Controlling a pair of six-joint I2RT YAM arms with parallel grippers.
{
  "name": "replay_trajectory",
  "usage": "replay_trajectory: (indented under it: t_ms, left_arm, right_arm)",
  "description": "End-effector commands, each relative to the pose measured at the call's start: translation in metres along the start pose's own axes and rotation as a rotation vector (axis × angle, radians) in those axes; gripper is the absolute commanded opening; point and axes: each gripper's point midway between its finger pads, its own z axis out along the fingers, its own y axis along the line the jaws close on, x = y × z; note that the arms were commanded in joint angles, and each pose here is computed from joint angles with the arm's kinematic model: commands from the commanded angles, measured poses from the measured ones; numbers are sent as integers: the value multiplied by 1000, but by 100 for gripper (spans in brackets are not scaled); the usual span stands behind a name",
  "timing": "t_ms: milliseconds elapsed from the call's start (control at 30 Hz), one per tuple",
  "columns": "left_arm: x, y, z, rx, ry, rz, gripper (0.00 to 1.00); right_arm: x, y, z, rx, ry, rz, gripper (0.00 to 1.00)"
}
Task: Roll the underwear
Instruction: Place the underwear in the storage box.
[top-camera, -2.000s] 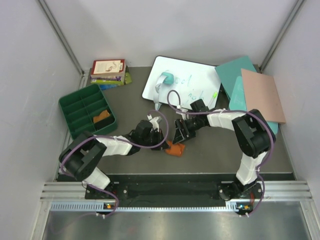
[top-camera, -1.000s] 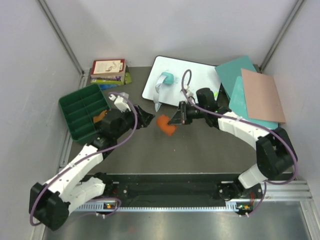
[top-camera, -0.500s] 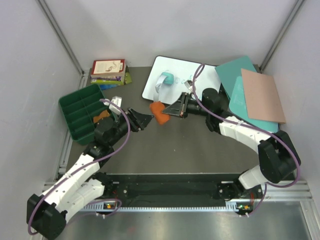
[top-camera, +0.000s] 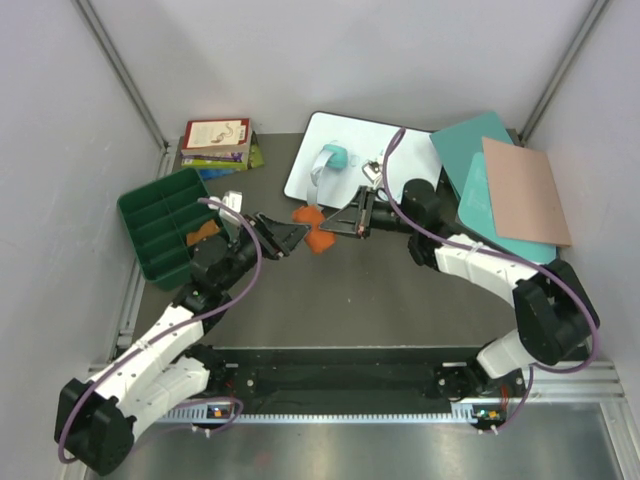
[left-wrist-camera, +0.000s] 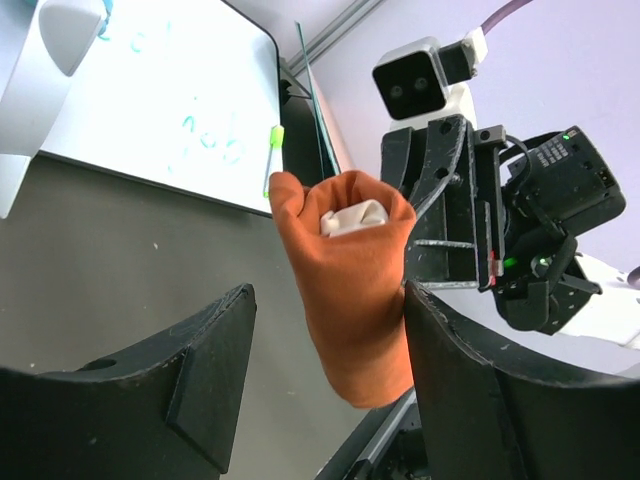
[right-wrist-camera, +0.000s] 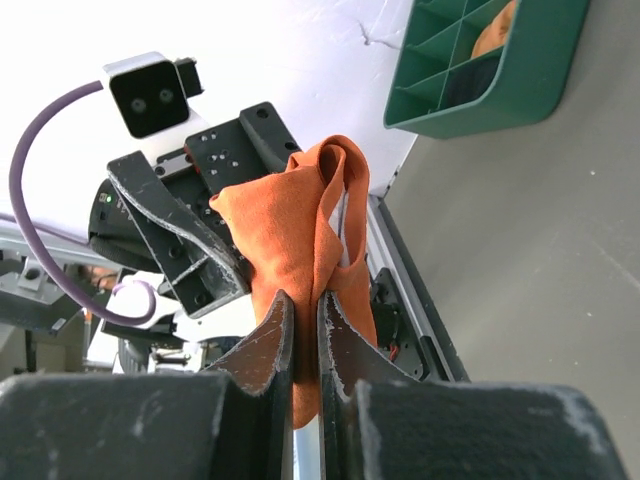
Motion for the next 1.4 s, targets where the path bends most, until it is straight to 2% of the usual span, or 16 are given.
replay_trajectory:
  t_ms: [0,167,267,400,500,600,733,767,800,833,900,933,1000,1100,1233,1367]
  left_arm:
    - [-11,-17,4,83,-38,-2,65]
    - [-9,-18,6,102,-33,-14,61]
    - [-6,-20,7,117,-20,-25,54]
    - [9,-23,9,152,55,-49,51]
    - [13,-20,10,152,71,-62,45]
    - [16,-17,11,147,79,-66,34]
    - [15,-8,14,99,73,-48,7]
    - [14,-4,15,78,67,-45,0]
    - [10,-2,16,60,53,-34,0]
    - [10,12,16,-11,40,-39,0]
    - [-1,25,15,-86,2,-30,0]
    - [1,39,13,-153,10,-35,0]
    - [-21,62,9,-264,-61,-18,0]
    - [-45,104,5,-389,-105,-64,0]
    - [-84,160,3,-535,-177,-145,0]
    - [-137,210,-27,-744,-330,-174,0]
  right_arm:
    - [3,13,7,-63,22,-33,0]
    - [4,13,7,-65,28,-31,0]
    - [3,12,8,-63,21,-35,0]
    - [2,12,8,-63,19,-39,0]
    - [3,11,10,-59,25,-42,0]
    - [3,9,10,-53,25,-42,0]
    - [0,2,10,-15,17,-72,1]
    - [0,-2,10,17,23,-67,6]
    - [-1,-2,10,38,22,-78,14]
    - [-5,-7,10,65,12,-125,28]
    - [-12,-14,5,143,10,-142,45]
    - [-21,-13,3,159,-8,-194,56]
    - [-46,-23,-12,196,-59,-194,62]
    - [-77,-32,-32,226,-124,-190,64]
    - [-145,-35,-55,345,-237,-270,64]
    - [-183,-47,-60,494,-234,-288,64]
